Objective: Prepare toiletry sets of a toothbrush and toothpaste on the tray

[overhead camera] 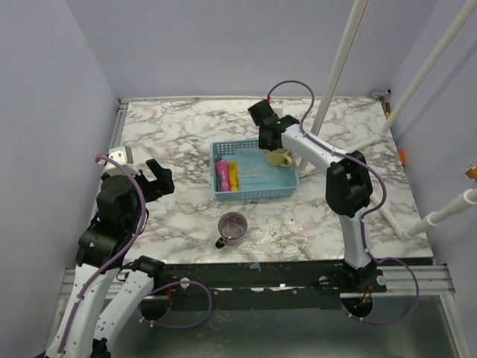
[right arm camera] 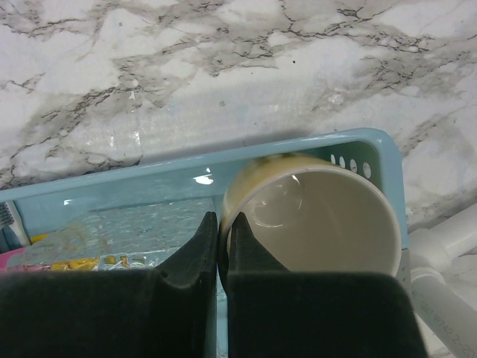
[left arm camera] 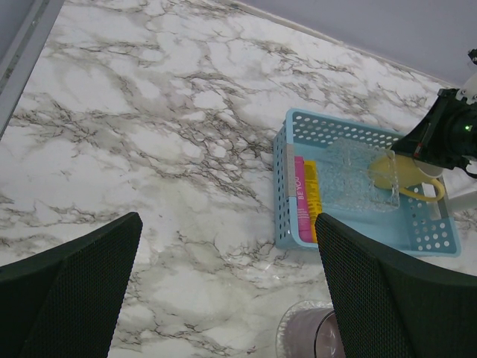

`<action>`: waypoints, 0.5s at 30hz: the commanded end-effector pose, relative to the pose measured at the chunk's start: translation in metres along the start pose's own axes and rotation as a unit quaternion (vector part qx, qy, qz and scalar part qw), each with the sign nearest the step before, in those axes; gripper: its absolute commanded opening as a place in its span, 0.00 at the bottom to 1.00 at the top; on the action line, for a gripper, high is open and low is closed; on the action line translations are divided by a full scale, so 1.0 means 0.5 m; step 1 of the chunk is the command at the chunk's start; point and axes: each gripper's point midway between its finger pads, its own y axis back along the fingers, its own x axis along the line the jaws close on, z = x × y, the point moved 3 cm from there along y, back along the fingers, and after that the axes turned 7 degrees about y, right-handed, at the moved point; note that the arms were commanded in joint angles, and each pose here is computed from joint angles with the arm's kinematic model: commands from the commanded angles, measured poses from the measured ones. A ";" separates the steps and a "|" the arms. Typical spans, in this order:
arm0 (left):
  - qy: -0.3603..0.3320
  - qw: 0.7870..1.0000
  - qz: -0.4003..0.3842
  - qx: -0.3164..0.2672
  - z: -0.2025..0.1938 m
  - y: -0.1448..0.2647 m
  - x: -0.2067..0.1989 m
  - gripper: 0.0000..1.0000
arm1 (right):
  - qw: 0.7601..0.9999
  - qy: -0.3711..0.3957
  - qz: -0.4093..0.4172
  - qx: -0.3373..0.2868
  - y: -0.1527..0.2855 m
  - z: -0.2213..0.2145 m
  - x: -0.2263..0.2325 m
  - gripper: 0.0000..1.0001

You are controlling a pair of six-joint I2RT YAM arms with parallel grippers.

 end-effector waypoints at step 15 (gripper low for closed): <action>-0.001 1.000 -0.007 0.000 -0.001 -0.006 -0.005 0.98 | 0.995 0.017 0.028 -0.091 0.181 0.094 -0.039 0.01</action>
